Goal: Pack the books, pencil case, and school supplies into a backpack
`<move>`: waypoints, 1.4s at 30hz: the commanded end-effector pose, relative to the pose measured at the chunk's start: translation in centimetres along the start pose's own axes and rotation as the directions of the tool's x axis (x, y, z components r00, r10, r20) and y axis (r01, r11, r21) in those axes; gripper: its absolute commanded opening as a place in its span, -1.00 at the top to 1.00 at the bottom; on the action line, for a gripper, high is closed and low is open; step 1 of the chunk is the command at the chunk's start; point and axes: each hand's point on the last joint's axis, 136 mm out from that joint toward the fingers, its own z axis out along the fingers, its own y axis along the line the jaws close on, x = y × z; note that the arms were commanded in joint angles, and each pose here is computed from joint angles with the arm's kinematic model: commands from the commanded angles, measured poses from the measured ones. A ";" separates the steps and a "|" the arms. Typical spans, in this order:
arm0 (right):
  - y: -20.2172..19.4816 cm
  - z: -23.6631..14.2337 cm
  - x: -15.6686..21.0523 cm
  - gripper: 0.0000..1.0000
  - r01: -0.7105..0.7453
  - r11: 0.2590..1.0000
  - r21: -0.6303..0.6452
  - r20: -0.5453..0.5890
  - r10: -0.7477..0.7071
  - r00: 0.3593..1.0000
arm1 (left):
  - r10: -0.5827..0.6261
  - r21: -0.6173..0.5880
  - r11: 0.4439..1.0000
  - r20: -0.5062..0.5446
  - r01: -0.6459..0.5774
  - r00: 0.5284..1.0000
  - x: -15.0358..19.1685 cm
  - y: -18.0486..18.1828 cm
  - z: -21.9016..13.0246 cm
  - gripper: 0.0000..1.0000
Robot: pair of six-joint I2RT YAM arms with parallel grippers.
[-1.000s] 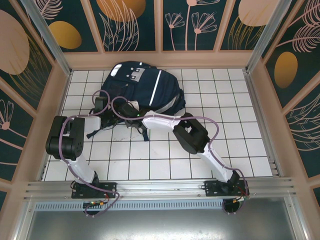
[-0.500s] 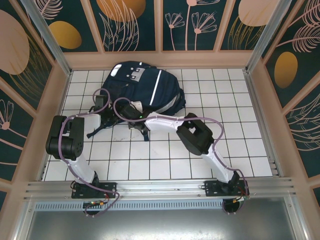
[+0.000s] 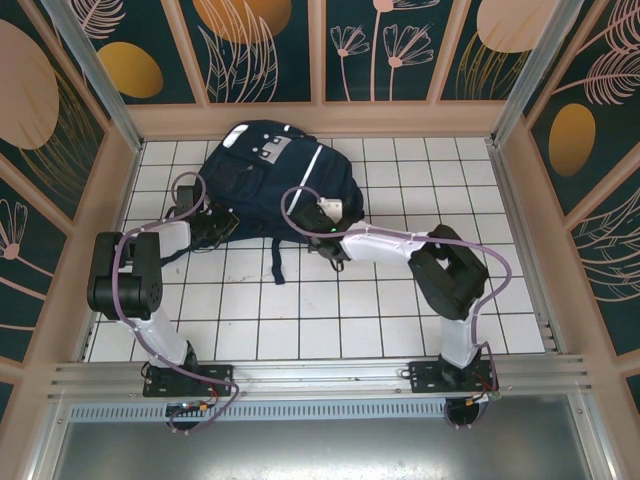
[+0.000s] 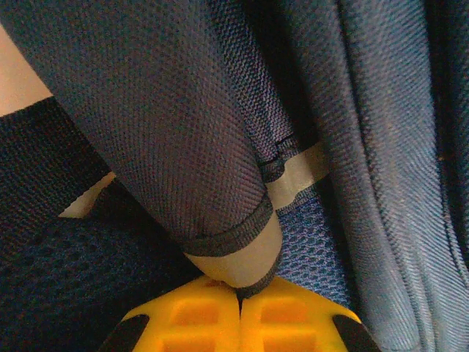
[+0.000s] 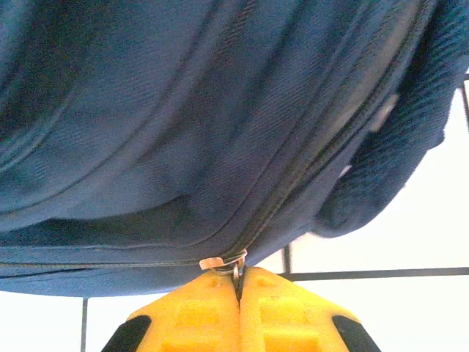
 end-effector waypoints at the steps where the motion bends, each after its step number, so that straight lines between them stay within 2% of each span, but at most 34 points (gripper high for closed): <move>1: -4.4 -0.5 0.4 1.00 0.021 0.992 0.126 -0.003 -0.021 1.000 | 0.006 -0.177 0.984 0.160 0.023 0.987 -5.0 4.1 -1.6 1.00; 3: -3.9 -0.7 0.5 1.00 0.028 0.994 0.103 -0.007 -0.027 1.000 | 0.013 -0.185 0.983 0.162 0.018 0.987 -5.8 4.5 -1.6 1.00; 5: -2.7 -1.0 0.7 1.00 0.043 0.997 0.070 -0.008 -0.042 0.999 | 0.034 -0.165 0.986 0.177 -0.004 0.984 -7.0 3.0 -2.0 1.00; 8: -0.6 -1.4 1.0 1.00 0.068 0.997 0.028 -0.005 -0.068 0.998 | 0.030 -0.100 0.995 0.154 -0.014 0.988 -6.7 1.4 -2.5 1.00; 9: 0.2 -1.7 1.1 1.00 0.072 0.997 0.012 -0.006 -0.072 0.997 | 0.022 -0.074 0.997 0.145 -0.012 0.989 -6.3 0.9 -2.8 0.93; 10: 0.9 -1.9 1.1 1.00 0.072 0.997 -0.005 -0.004 -0.072 0.997 | 0.016 -0.055 0.998 0.137 -0.009 0.990 -6.0 0.5 -3.1 0.77; 12: 2.7 -2.4 1.3 1.00 0.077 0.995 -0.057 -0.007 -0.078 0.997 | 0.007 0.000 1.000 0.133 -0.007 0.991 -5.4 -0.9 -4.4 0.34; 15: 5.2 -3.2 1.4 1.00 0.087 0.988 -0.131 -0.010 -0.089 0.996 | -0.002 0.028 1.000 0.110 -0.001 0.994 -3.2 -0.9 -5.5 0.13; 21: 8.9 -3.8 2.0 1.00 0.117 0.968 -0.222 -0.022 -0.125 0.992 | -0.004 0.085 0.996 0.057 -0.001 0.998 2.4 -1.9 -7.0 0.08; 26: 10.8 -4.3 2.5 1.00 0.135 0.951 -0.278 -0.026 -0.147 0.989 | -0.023 0.175 0.984 -0.045 0.031 0.999 8.4 -3.4 -6.5 0.09; 30: 11.3 -4.7 2.7 1.00 0.136 0.946 -0.295 -0.025 -0.150 0.988 | -0.009 0.235 0.972 -0.089 0.030 0.996 11.7 -5.3 -5.9 0.06; 34: 11.1 -4.9 3.2 1.00 0.133 0.949 -0.287 -0.026 -0.146 0.989 | 0.005 0.259 0.965 -0.118 0.026 0.993 13.2 -6.8 -4.6 0.02; 37: 10.7 -5.0 3.2 1.00 0.119 0.952 -0.284 -0.026 -0.132 0.991 | -0.001 0.285 0.958 -0.115 0.034 0.993 13.3 -7.8 -3.9 0.00; 39: 10.5 -5.3 3.2 1.00 0.115 0.953 -0.281 -0.024 -0.127 0.992 | 0.001 0.295 0.955 -0.095 0.027 0.995 13.0 -8.4 -3.6 -0.10; 42: 10.3 -5.5 3.3 1.00 0.113 0.956 -0.271 -0.021 -0.124 0.992 | 0.006 0.282 0.959 -0.100 0.023 0.995 13.3 -8.2 -2.6 -0.09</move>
